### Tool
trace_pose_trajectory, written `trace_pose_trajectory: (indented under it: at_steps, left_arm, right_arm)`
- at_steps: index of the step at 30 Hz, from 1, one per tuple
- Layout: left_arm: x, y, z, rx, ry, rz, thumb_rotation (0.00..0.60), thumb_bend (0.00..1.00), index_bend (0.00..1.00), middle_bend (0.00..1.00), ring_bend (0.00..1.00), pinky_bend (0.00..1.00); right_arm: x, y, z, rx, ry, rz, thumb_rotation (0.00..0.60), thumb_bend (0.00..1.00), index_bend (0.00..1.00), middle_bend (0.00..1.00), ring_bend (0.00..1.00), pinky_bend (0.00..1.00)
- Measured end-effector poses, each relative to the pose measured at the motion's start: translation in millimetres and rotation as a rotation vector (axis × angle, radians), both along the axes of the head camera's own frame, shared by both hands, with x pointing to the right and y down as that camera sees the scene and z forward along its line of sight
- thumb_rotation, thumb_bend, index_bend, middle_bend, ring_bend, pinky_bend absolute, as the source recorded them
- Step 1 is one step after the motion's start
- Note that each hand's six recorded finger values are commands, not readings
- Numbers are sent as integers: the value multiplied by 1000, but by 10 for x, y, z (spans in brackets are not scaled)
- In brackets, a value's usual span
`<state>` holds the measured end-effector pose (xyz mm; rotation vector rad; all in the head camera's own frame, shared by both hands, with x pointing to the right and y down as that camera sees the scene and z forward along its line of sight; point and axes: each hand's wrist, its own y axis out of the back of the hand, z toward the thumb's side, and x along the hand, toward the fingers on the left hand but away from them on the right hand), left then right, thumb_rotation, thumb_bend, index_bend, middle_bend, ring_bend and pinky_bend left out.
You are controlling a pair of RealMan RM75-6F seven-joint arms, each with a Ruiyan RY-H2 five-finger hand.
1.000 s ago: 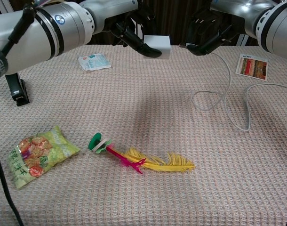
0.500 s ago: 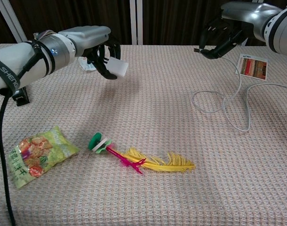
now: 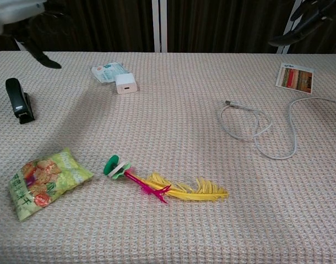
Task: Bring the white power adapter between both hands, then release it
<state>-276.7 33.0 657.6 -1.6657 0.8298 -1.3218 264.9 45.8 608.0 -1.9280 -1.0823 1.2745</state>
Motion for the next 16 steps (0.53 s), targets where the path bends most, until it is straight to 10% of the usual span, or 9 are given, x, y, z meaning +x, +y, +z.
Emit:
trace_pose_trajectory:
  at_steps: [16]
  left_arm:
    - [-1946,1332,-985,83,-128,-243,600,40,288,306,263,284]
  right_arm:
    - [1951,1173,-570,73,119,123,600,298,31,93,39,185]
